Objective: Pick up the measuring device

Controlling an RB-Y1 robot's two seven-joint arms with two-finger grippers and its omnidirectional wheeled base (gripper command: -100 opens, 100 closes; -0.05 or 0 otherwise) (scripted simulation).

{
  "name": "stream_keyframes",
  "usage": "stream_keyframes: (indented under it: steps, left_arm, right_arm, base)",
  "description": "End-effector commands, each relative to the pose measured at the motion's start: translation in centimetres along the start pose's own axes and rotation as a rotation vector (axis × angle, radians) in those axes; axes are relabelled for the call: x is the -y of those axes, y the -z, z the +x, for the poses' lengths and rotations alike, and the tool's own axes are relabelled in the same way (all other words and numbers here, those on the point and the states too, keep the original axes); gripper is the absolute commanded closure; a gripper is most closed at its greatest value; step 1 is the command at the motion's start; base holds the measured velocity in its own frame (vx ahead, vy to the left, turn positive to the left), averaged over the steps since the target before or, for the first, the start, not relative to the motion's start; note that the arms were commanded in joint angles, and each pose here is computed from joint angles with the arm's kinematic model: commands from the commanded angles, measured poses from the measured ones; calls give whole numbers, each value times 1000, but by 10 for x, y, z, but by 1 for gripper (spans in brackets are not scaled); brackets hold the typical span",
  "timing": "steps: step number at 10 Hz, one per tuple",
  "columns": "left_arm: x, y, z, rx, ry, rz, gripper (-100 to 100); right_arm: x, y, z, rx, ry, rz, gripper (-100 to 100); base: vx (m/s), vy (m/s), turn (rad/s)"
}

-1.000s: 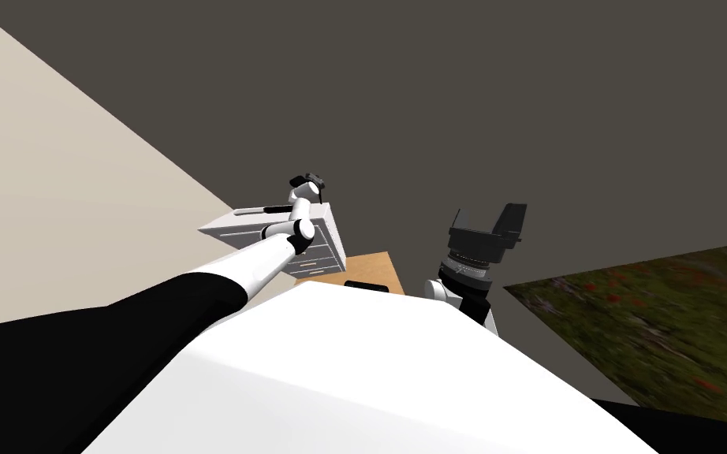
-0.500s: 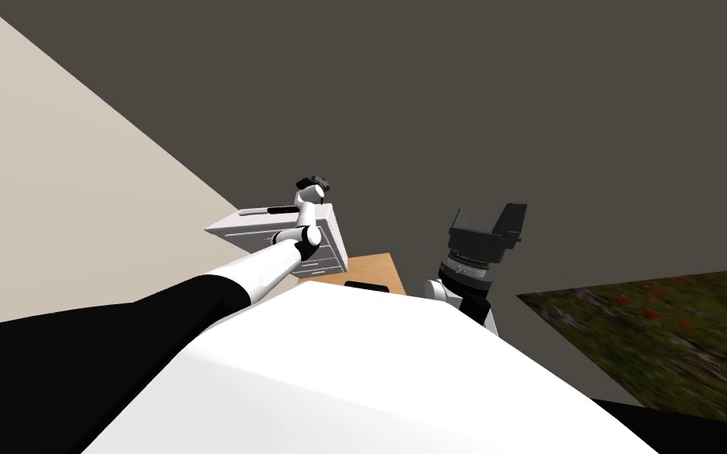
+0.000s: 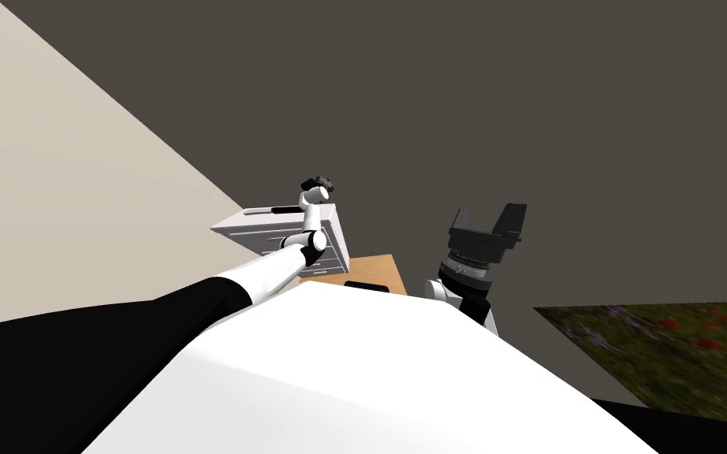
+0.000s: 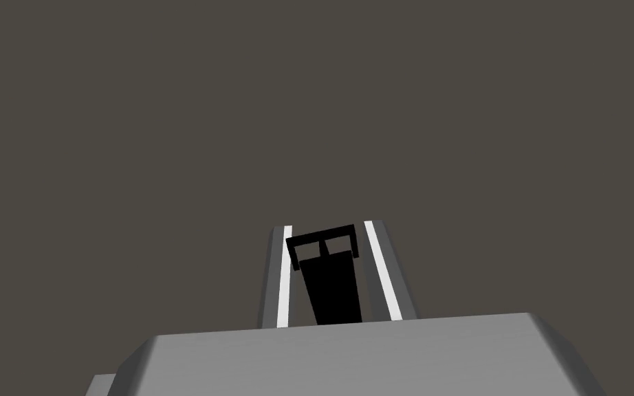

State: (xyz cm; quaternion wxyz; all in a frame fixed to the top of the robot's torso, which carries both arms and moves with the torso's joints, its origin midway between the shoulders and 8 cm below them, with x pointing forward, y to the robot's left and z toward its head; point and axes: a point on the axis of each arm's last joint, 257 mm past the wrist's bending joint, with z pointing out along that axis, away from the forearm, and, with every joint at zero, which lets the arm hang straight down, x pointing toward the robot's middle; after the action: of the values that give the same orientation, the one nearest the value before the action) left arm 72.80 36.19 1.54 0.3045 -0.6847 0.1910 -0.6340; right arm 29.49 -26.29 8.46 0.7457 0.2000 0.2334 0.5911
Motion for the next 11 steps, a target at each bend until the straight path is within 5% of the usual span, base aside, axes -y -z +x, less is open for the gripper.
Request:
stream_keyframes:
  steps: [1,2,3,5,6,7,8,10,11]
  left_arm:
    - [-20,6,2,8,4,-27,100]
    - [-11,8,10,-8,3,-7,100]
    - [-31,15,10,4,9,-35,100]
    - [-17,18,21,-19,9,-6,100]
    - [-35,25,21,-6,17,-30,100]
    - [-26,28,28,-22,18,-10,100]
    - [-47,34,25,-1,28,-41,100]
    - [-38,36,30,-14,24,-23,100]
    - [-37,36,31,-16,23,-20,0]
  right_arm:
    - [0,0,0,0,0,0,0]
    - [0,0,0,0,0,0,0]
    - [0,0,0,0,0,0,0]
    - [0,0,0,0,0,0,0]
    - [0,0,0,0,0,0,0]
    - [0,0,0,0,0,0,0]
    - [0,0,0,0,0,0,0]
    - [0,0,0,0,0,0,0]
    - [0,0,0,0,0,0,0]
  base:
    - [21,29,98]
    - [24,24,53]
    - [43,36,103]
    - [27,16,13]
    - [27,23,101]
    - [26,23,55]
    - [43,37,91]
    - [21,18,21]
    - [0,0,0]
